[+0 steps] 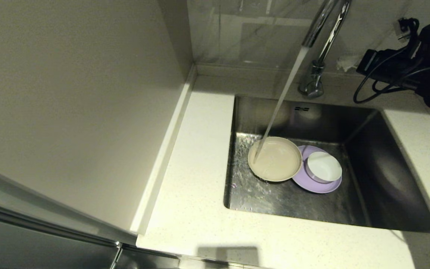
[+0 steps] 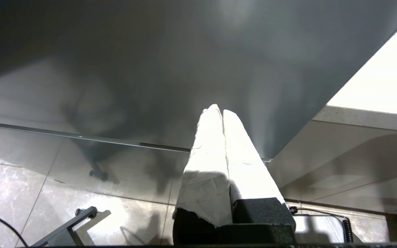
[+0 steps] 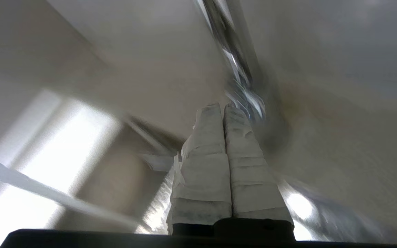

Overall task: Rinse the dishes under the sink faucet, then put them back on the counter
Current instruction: Wait for the water to rinse the bowl

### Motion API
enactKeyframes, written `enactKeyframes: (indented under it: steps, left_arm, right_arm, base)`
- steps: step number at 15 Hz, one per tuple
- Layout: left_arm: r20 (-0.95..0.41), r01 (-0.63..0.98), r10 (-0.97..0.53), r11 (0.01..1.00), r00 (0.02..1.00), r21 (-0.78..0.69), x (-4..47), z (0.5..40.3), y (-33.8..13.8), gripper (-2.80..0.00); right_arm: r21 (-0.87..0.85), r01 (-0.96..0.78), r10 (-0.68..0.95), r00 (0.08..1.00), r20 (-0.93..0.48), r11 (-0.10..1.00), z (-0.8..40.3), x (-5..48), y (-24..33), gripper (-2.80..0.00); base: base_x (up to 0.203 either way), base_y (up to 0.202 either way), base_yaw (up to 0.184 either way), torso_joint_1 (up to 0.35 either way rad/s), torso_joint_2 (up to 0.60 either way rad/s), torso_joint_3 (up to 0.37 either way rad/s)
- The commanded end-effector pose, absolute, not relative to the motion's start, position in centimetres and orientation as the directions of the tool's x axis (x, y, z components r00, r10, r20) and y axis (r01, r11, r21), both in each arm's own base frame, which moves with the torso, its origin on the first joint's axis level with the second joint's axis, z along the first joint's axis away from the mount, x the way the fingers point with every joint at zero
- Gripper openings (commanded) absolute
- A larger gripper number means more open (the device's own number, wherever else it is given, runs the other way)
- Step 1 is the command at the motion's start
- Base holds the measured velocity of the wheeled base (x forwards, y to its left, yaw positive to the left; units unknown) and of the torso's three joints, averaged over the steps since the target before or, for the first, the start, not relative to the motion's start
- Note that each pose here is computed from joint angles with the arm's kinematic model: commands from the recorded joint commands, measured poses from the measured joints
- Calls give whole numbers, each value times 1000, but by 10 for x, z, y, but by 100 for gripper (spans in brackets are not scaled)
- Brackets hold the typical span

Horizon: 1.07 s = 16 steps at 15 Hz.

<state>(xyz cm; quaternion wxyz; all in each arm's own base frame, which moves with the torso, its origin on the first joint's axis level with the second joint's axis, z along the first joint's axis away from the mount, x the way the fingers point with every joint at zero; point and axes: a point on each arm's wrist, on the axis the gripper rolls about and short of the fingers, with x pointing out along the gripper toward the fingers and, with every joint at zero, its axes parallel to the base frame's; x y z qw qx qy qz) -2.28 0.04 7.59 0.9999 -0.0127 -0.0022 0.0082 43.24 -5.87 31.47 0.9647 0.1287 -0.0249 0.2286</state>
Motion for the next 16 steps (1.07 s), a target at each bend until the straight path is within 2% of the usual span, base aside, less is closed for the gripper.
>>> enactKeyframes:
  steps: [1, 2, 4, 6, 7, 9, 12, 16]
  left_arm:
    - [8, -15, 15, 1000, 1000, -25, -23, 76, 0, -280]
    - [8, -17, 17, 1000, 1000, -26, -23, 76, 0, -280]
    - [8, -17, 17, 1000, 1000, -26, -23, 76, 0, -280]
    - [8, -17, 17, 1000, 1000, -26, -23, 76, 0, -280]
    - [8, -15, 16, 1000, 1000, -26, -23, 76, 0, -280]
    - [8, -17, 17, 1000, 1000, -26, -23, 76, 0, -280]
    - [8, -17, 17, 1000, 1000, -26, -23, 76, 0, -280]
    - [8, -17, 17, 1000, 1000, -26, -23, 76, 0, -280]
  right_arm:
    - [151, -381, 381, 924, 29, 912, 315, 412, -72, -280]
    - [98, -306, 308, 951, -5, 947, 312, 404, -77, -280]
    - [-9, -41, 40, 996, -78, 999, 303, 387, -81, -280]
    - [-123, 194, -216, 954, -206, 973, 286, 357, -89, -280]
    - [-154, 256, -289, 921, -260, 954, 279, 336, -92, -280]
    - [-135, 319, -346, 888, -302, 938, 274, 286, -85, -280]
    - [-39, 335, -332, 896, -294, 941, 265, 194, -60, -280]
    - [13, 277, -270, 945, -184, 961, 209, 78, -20, -280]
  base:
    - [0, 0, 0, 0, 0, 0]
    - [0, 0, 0, 0, 0, 0]
    - [0, 0, 0, 0, 0, 0]
    - [0, 0, 0, 0, 0, 0]
    - [0, 0, 0, 0, 0, 0]
    - [0, 0, 0, 0, 0, 0]
    - [0, 0, 0, 0, 0, 0]
    - [0, 0, 0, 0, 0, 0]
